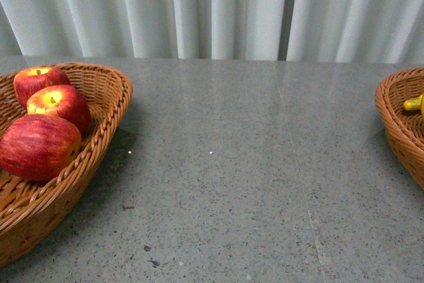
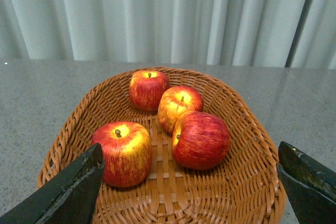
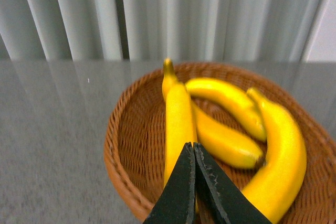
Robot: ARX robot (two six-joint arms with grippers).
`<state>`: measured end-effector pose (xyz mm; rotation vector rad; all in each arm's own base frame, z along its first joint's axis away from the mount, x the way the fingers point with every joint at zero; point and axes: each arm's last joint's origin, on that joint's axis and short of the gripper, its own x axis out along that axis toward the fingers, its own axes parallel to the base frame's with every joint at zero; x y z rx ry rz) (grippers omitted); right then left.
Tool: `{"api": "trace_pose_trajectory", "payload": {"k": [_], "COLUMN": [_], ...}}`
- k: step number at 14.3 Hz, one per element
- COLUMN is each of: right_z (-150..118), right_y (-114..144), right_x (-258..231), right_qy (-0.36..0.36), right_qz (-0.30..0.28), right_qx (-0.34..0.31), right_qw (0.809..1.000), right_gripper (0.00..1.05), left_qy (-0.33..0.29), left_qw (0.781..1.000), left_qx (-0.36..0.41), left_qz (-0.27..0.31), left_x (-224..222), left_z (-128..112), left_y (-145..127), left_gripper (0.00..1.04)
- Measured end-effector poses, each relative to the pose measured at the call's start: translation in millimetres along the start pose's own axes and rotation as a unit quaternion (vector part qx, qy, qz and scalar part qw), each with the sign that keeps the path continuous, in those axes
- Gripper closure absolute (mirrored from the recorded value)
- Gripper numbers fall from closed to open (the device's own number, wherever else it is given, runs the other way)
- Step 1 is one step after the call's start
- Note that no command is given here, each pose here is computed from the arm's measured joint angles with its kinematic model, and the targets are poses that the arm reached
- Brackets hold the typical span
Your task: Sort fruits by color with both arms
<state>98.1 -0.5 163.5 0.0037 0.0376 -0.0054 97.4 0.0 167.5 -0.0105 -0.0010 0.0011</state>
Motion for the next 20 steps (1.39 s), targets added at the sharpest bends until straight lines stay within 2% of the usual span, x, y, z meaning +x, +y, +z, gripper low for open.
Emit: {"api": "trace_pose_trajectory", "payload": {"k": [1,8,16,20], "right_z": [6.6,3.8,3.8,3.7], "right_y": [0.0,0.0,0.0,0.0], "right_x": [-1.4,-1.0,-1.0,-1.0], "right_qy": [-0.032,-0.021,-0.021,-0.021], "right_qz": [0.0,0.0,0.0,0.0], "right_qx": [0.0,-0.001,-0.001,-0.001], "right_qw": [0.999,1.0,1.0,1.0], "right_gripper": [1.03,1.01,0.05,0.06], "left_qy": [0.0,0.0,0.0,0.0], "left_qw": [1.0,1.0,1.0,1.0], "left_qx": [0.0,0.0,0.0,0.0], "left_qz": [-0.001,-0.001,-0.001,-0.001], "left_x": [0.0,0.0,0.0,0.0], "left_z": [0.0,0.0,0.0,0.0], "left_y": [-0.1,-0.1,-0.1,-0.1], "left_gripper": [0.07,0.07,0.07,0.07]}}
